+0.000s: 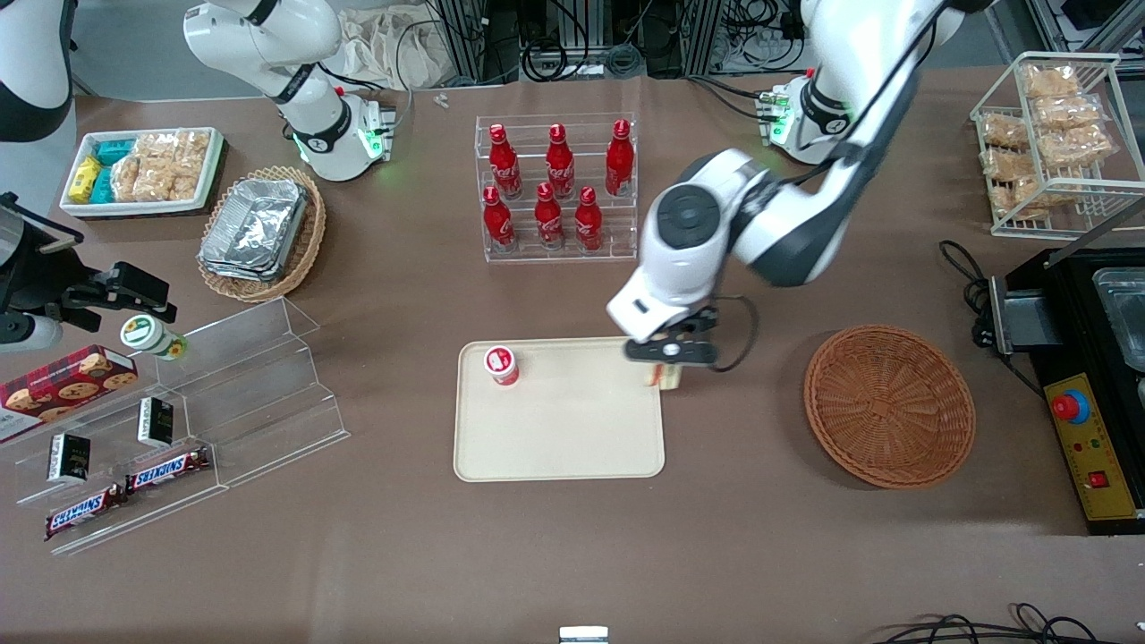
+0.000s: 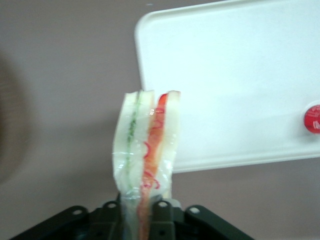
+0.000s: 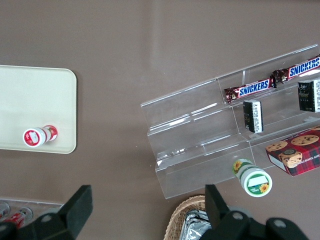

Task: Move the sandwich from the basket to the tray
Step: 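Carry the sandwich over the cream tray with the left gripper, then lower the sandwich onto the tray and open the left gripper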

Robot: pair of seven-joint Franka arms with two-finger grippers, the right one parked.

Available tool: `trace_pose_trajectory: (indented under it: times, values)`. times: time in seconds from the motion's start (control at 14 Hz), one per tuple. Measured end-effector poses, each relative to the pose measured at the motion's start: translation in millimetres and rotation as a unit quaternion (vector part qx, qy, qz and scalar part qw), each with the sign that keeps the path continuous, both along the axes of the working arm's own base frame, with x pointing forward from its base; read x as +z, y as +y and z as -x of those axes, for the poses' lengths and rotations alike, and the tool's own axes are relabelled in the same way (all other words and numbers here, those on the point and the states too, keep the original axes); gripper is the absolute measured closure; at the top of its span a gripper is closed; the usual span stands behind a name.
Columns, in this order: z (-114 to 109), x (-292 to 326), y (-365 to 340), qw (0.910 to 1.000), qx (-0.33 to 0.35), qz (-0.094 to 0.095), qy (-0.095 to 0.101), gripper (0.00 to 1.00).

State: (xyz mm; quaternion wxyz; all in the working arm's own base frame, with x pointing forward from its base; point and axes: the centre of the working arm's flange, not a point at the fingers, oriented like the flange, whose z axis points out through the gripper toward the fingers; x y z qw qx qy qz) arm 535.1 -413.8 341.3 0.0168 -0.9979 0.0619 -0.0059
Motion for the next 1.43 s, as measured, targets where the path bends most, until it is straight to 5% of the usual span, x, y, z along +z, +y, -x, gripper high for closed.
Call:
trace_pose_trajectory:
  times: [0.14, 0.43, 0.64, 0.86, 1.0, 1.14, 1.43]
  values:
    - [-14.3, -42.2, -11.7, 0.9999, -0.002, 0.012, 0.004, 0.80]
    - [-41.9, -105.0, -17.5, 0.9998, 0.018, 0.008, -0.009, 0.79]
    - [-50.5, -124.4, -24.3, 0.9986, 0.023, 0.037, -0.029, 0.51]
    - [-58.4, -120.8, -22.1, 0.9978, 0.031, 0.044, -0.040, 0.20]
    - [-70.9, -98.6, -18.8, 0.9963, 0.038, 0.050, -0.058, 0.01]
    - [-79.4, -48.5, -12.5, 0.9940, 0.067, 0.047, -0.072, 0.00]
    - [-83.0, 94.6, 48.6, 0.9884, 0.137, 0.041, -0.051, 0.00]
